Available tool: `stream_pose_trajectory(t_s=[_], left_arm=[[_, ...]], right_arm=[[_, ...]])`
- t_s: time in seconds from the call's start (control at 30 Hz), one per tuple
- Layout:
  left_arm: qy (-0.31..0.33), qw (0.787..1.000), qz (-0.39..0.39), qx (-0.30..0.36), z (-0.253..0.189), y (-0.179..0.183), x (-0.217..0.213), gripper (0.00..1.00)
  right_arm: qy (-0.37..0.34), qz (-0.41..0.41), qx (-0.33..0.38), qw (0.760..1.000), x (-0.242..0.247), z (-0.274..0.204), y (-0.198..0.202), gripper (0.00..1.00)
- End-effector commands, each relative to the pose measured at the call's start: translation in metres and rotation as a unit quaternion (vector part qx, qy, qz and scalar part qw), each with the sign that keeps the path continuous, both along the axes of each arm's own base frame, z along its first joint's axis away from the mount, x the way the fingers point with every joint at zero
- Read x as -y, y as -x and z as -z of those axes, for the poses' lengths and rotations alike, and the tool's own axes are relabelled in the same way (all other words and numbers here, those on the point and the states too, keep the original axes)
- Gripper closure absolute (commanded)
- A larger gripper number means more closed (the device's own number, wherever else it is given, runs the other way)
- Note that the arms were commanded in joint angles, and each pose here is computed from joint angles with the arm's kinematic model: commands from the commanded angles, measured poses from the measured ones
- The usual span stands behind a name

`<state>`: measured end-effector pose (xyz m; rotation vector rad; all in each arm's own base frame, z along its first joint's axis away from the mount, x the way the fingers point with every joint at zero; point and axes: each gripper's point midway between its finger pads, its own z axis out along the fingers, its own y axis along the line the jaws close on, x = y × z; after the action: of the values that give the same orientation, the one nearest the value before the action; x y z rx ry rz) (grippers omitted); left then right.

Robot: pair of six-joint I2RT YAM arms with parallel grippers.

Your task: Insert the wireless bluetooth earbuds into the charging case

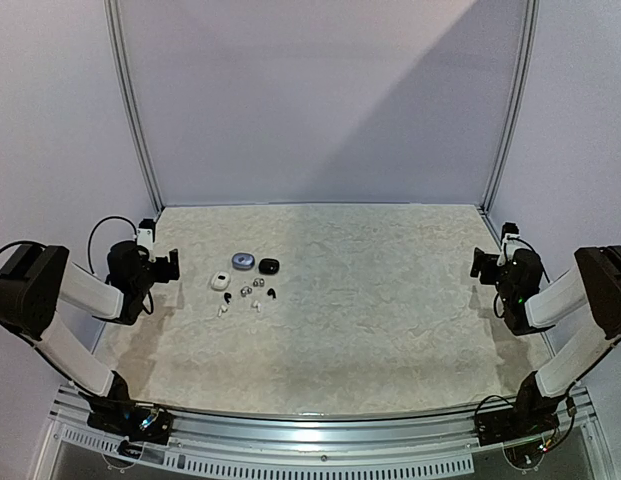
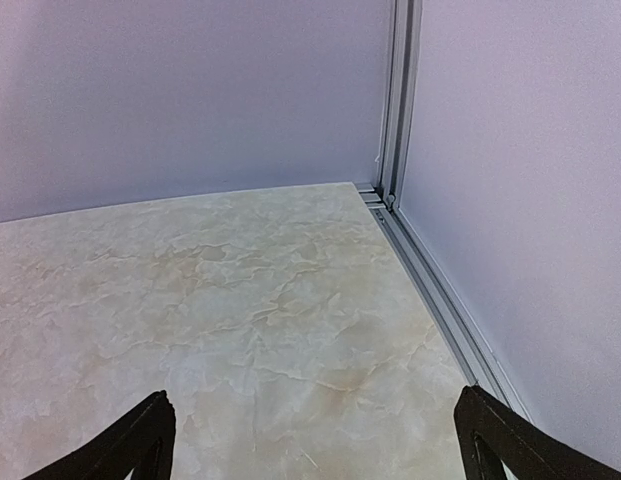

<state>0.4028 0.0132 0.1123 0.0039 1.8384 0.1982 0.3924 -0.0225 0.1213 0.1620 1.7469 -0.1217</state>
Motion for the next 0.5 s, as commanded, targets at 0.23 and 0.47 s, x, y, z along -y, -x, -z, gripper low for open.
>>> stream_pose_trajectory(t_s=[0.23,0.47], left_arm=[[0.004,1.000,0.003,0.009,-0.005,-0.005,0.003,0.01],[0.005,0.999,-0.008,-0.047,-0.017,-0.021,-0.001,0.01]], right_arm=[[-0.002,0.005,-0.040,0.999,0.002,-0.036,-0.023,0.01],[-0.048,-0.061,-0.046,0.996,-0.025,-0.077,-0.031,0.01]])
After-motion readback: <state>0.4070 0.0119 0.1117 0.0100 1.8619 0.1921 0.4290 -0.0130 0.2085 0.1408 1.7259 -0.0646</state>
